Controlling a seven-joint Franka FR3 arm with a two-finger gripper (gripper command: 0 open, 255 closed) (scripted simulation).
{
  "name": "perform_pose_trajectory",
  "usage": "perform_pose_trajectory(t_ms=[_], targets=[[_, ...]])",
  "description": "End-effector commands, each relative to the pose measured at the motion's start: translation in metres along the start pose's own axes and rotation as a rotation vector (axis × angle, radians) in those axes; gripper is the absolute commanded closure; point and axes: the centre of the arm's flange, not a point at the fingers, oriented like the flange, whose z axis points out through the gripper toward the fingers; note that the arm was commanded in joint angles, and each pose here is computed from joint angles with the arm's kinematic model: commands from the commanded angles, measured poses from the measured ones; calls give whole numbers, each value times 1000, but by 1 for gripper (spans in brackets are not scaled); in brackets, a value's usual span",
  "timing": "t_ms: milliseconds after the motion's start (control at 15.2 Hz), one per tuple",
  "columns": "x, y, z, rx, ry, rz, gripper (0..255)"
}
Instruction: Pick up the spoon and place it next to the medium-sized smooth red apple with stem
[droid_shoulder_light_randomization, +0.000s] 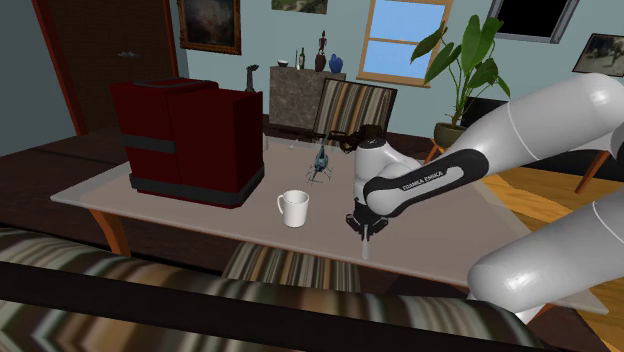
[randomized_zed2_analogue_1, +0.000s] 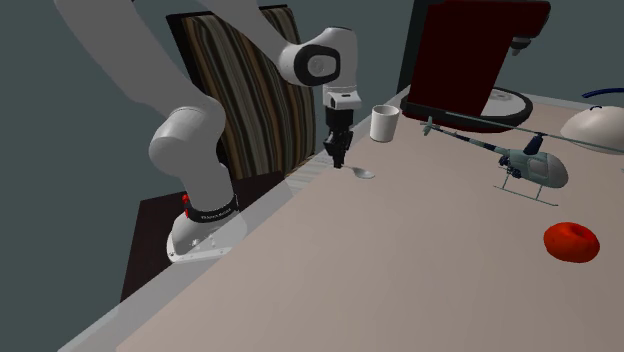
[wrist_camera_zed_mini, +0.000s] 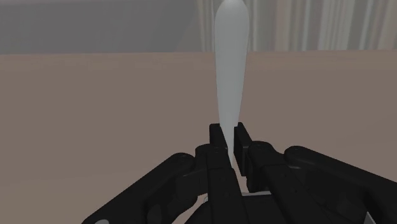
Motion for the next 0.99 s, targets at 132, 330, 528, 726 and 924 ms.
perform_pose_trajectory(t_ms=[132, 330, 528, 726, 924], targets=[[2, 3, -18, -1, -1, 0, 255], [4, 5, -33, -1, -1, 0, 255], [7, 8, -49, -1, -1, 0, 255], [9, 10, -64, -1, -1, 0, 255], [11, 13, -80, -1, -1, 0, 255]])
